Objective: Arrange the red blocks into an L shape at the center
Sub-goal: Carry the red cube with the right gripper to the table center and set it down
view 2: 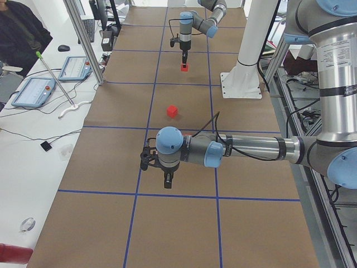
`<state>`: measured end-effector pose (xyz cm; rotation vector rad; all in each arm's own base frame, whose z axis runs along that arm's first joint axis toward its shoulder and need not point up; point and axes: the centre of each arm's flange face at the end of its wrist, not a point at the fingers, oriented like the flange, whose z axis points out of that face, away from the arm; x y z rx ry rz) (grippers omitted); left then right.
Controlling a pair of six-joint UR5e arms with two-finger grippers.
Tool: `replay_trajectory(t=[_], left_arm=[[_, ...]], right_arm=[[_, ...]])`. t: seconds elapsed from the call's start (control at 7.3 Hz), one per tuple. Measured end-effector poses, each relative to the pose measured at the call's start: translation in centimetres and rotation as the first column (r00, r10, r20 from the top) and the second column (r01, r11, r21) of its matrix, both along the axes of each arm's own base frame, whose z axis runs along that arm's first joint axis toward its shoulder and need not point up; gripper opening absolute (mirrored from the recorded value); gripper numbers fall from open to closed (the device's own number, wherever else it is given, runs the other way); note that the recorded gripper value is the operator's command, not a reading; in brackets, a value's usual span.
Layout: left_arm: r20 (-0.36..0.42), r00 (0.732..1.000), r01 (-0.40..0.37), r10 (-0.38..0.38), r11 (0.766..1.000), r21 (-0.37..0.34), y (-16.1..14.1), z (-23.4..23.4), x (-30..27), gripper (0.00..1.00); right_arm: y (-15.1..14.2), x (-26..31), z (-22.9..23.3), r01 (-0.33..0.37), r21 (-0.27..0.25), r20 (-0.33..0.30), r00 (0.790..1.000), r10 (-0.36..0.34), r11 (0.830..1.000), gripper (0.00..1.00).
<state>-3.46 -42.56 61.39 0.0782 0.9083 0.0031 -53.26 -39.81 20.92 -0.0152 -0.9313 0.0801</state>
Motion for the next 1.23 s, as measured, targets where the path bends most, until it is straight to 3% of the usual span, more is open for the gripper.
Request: replay_trajectory(t=[0.41, 1.1, 1.23], left_arm=[[-0.003, 1.0, 0.0, 0.0, 1.0, 0.002, 0.0, -0.1, 0.0, 1.0], [-0.003, 1.0, 0.0, 0.001, 1.0, 0.002, 0.0, -0.1, 0.0, 1.0], [-0.003, 1.0, -0.001, 0.001, 1.0, 0.001, 0.0, 0.0, 0.0, 1.0]], right_arm=[[-1.9, -4.5, -0.8, -0.008, -0.018, -0.037, 0.999, 0.007, 1.0, 0.0], [-3.3, -7.2, -0.5, -0.008, -0.017, -0.036, 0.999, 0.007, 1.0, 0.0], [-3.5, -7.5, -0.6, -0.007, -0.018, -0.038, 0.999, 0.007, 1.0, 0.34]])
